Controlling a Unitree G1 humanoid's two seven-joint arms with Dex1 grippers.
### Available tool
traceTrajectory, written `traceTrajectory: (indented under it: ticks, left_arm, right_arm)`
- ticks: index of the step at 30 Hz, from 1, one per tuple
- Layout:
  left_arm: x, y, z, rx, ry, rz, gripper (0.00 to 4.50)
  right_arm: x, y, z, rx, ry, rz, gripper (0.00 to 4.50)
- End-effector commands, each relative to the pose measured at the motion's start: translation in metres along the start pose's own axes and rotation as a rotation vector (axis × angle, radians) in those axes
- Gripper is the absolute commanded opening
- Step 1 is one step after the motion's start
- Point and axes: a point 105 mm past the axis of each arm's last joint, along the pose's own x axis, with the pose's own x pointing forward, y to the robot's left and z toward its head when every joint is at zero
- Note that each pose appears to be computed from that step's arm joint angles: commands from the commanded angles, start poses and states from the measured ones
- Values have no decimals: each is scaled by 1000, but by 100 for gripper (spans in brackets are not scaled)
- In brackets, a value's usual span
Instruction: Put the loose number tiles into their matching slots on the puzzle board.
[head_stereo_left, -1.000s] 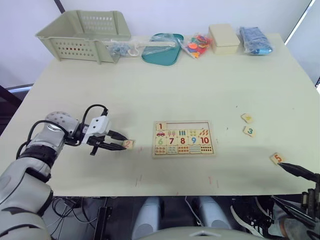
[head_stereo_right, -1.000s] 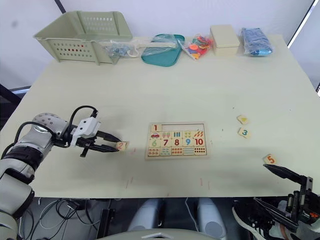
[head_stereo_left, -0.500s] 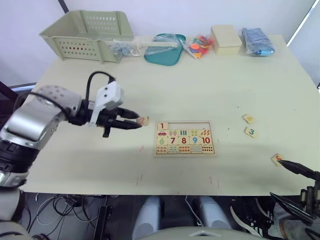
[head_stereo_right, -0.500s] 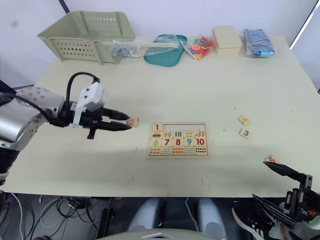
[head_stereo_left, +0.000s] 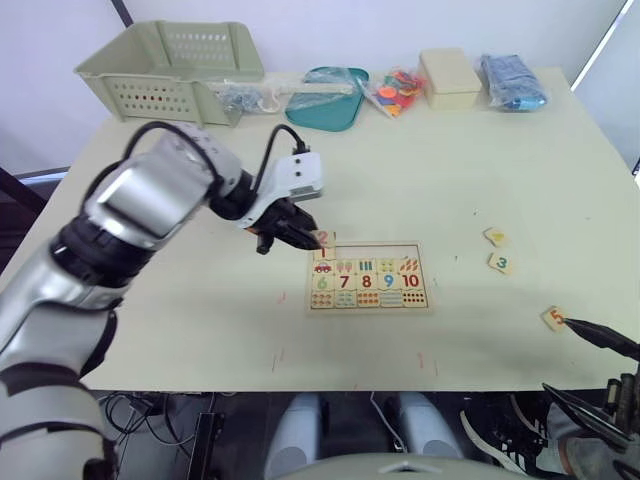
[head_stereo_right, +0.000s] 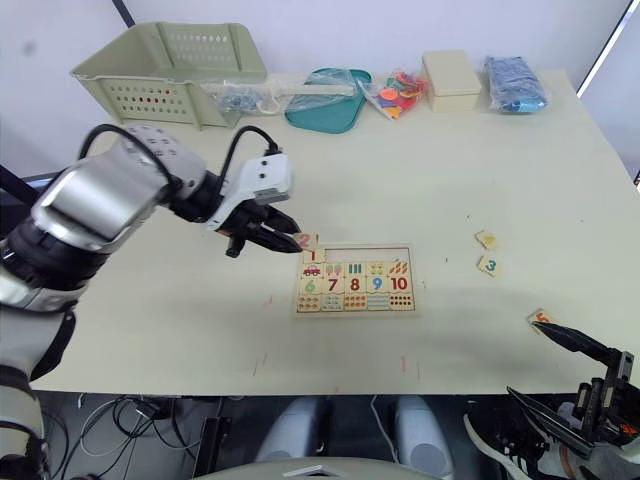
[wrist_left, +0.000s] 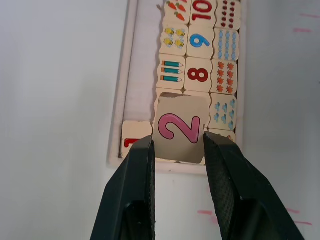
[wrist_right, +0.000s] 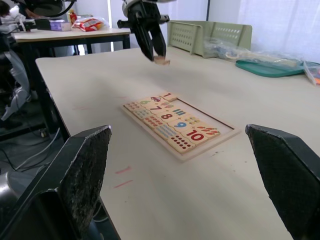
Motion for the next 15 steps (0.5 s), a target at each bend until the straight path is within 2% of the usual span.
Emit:
traceTrajectory:
  ticks: [1,15]
  left_arm:
    - [3,11,2,-16,71,21,92]
    - [44,31,19,-6,142,34,92]
  right_arm:
    - [1,1,8,-43,-10,0,450]
    - [2,3,4,-49,-18,-17,450]
